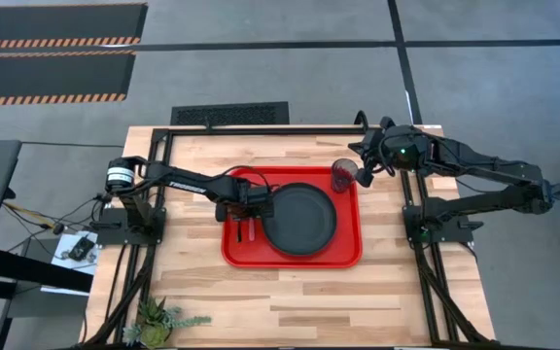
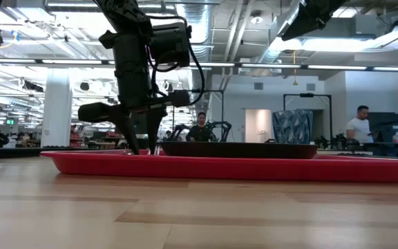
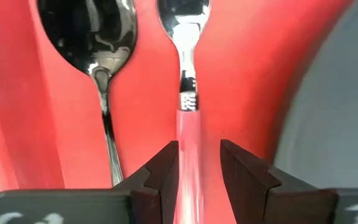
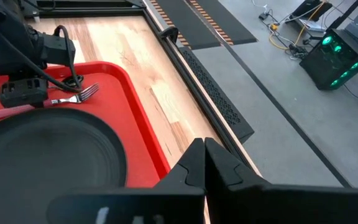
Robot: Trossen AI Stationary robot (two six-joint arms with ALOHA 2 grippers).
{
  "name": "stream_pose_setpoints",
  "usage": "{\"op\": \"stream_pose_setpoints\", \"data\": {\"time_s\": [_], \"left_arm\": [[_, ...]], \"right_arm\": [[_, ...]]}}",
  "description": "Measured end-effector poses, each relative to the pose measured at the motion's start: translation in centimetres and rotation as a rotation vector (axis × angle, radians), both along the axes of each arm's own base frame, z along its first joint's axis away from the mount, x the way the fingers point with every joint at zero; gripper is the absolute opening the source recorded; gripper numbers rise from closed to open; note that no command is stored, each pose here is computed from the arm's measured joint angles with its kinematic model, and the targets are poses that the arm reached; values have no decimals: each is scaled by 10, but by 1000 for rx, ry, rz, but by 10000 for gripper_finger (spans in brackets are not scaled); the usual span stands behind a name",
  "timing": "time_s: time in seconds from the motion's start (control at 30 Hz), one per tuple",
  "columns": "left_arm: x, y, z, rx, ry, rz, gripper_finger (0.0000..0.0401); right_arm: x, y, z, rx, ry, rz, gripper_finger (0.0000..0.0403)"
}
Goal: Pick and place plate/cup/fork/spoon on tray
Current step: Put the pink fork on the orange tray, then return to Home Position
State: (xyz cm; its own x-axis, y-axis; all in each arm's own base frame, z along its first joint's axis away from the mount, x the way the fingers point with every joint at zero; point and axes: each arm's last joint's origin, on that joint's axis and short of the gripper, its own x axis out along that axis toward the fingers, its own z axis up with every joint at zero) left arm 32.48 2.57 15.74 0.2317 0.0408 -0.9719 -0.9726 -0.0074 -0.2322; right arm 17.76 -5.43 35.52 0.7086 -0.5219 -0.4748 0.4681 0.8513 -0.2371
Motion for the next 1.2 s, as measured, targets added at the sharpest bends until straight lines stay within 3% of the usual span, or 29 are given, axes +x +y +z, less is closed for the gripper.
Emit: {"op": "stream_pose_setpoints", "data": {"time_s": [0.17,0.33,0.57,0.73,0.93,1.2], "left_arm": [[-6,0,16,74,-19,-68,103],[-8,1,41,200,-116,-272,96],[-8,-2,78,476,-263,-541,12],[-15,0,84,580,-382,-680,2],[-44,-1,81,654,-587,-735,0],[-97,-3,76,811,-764,-742,0]], "right_arm": [[0,0,0,-8,6,5,11],[0,0,0,-17,16,29,11],[1,4,1,51,-12,157,11],[4,7,4,113,-80,246,9],[8,8,12,146,-193,296,7],[13,9,24,130,-327,297,7]]}}
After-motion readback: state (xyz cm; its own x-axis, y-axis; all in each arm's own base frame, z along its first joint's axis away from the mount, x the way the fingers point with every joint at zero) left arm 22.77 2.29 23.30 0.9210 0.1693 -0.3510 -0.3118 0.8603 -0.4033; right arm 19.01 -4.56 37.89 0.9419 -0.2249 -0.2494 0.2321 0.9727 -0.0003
